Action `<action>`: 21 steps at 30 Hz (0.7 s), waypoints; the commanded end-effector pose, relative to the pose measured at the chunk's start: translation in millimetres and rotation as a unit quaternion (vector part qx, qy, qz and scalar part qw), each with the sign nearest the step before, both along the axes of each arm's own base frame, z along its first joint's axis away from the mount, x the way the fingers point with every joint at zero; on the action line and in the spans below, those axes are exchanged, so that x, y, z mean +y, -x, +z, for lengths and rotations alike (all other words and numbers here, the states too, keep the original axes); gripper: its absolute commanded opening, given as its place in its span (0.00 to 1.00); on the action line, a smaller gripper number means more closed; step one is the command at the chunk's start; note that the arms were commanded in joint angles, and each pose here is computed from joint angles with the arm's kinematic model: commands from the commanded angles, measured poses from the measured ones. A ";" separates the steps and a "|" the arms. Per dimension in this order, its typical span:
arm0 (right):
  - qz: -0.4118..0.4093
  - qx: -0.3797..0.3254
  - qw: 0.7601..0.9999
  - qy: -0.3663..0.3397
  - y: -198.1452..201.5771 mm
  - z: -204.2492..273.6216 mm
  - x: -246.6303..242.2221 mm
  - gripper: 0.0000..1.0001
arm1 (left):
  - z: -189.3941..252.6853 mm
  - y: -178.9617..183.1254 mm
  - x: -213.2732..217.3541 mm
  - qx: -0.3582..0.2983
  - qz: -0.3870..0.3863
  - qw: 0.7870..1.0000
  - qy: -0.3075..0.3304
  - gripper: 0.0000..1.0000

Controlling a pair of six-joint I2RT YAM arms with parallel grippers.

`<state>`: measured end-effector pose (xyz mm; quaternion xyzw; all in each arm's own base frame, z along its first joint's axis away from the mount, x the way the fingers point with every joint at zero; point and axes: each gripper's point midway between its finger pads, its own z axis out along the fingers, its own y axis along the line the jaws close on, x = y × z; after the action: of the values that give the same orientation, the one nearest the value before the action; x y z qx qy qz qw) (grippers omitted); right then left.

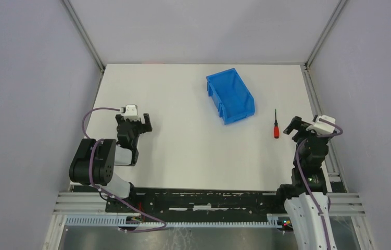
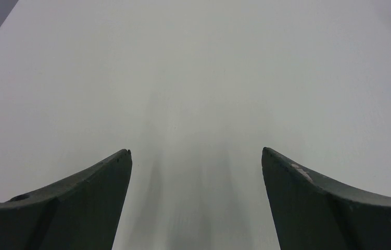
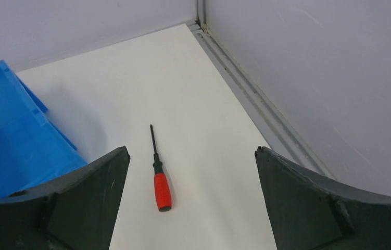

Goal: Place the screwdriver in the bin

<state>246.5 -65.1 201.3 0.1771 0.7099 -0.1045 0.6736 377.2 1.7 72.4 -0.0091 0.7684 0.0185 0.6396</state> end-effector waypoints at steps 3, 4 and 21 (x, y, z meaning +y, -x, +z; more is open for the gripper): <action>0.048 0.014 0.997 0.054 -41.5 135.4 9.2 0.98 | 15.2 -3.3 -1.1 -0.027 -0.001 1.000 0.016 1.00; 0.059 0.093 0.992 0.056 -56.9 124.6 10.3 0.98 | 15.0 -3.2 -1.1 -0.027 -0.001 1.000 0.016 1.00; 0.173 0.484 0.857 -0.035 -154.6 -100.1 32.7 0.82 | 14.9 -3.2 -1.2 -0.027 -0.002 1.000 0.016 1.00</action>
<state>411.8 -34.0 121.6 -0.0032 0.9686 -0.0407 0.2453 377.2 1.7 72.4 -0.0091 0.7684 0.0185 0.6396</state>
